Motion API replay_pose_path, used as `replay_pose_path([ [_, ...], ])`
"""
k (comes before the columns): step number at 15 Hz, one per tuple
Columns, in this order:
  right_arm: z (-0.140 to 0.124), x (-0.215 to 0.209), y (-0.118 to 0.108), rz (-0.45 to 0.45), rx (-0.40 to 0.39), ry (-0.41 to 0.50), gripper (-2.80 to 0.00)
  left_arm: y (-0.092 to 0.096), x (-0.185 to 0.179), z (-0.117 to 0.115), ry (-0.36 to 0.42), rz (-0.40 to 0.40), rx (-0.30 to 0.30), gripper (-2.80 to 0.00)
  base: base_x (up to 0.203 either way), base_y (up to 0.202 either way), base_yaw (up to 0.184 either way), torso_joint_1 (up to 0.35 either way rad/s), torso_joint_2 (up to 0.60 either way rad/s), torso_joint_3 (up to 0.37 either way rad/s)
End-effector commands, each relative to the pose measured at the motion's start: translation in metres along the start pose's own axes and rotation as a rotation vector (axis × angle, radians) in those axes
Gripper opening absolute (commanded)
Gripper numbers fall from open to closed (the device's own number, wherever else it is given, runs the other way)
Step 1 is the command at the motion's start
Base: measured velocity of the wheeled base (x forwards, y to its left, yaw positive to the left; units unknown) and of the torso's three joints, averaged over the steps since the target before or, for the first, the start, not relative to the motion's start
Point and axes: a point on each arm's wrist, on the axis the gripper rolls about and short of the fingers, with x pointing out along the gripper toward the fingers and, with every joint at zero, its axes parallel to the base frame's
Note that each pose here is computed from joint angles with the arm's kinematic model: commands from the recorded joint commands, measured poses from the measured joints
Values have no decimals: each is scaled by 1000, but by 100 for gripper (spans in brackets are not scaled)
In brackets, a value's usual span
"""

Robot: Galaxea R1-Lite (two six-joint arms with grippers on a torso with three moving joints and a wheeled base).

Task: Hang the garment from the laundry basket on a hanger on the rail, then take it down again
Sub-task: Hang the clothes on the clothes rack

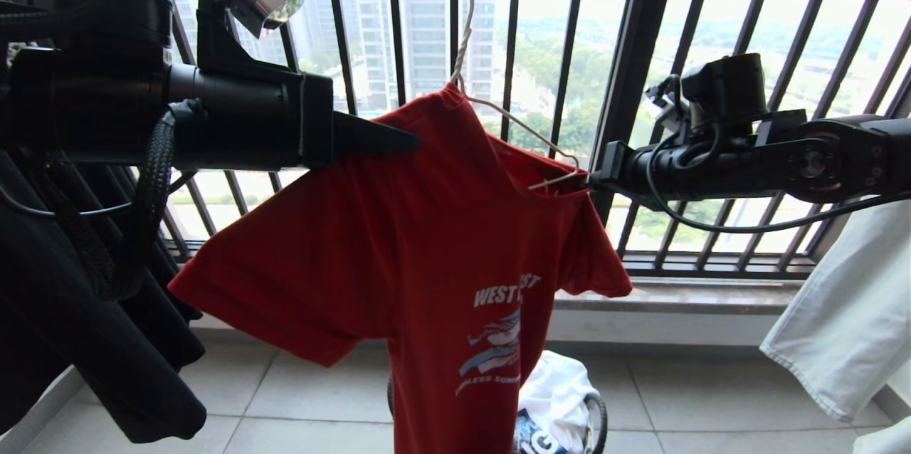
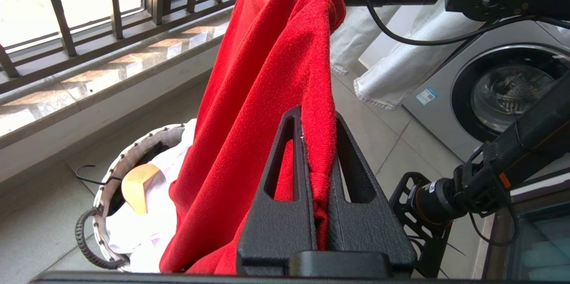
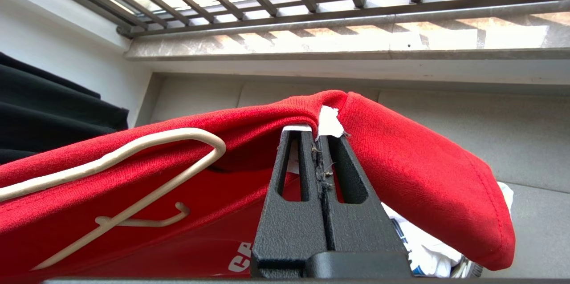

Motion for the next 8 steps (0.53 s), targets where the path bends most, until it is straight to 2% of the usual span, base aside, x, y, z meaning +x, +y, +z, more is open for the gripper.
replay_pose_path([
  [1, 4, -8, 3, 6, 0, -17, -280, 3, 4, -1, 10, 0, -8, -280, 0, 0, 0, 0, 0, 0],
  [5, 10, -17, 2, 6, 0, -46, -280, 11, 14, -4, 32, 5, -20, -280, 0, 0, 0, 0, 0, 0],
  [8, 11, -19, 3, 9, -2, -54, -280, 22, 30, -7, 17, 4, -13, -280, 0, 0, 0, 0, 0, 0],
])
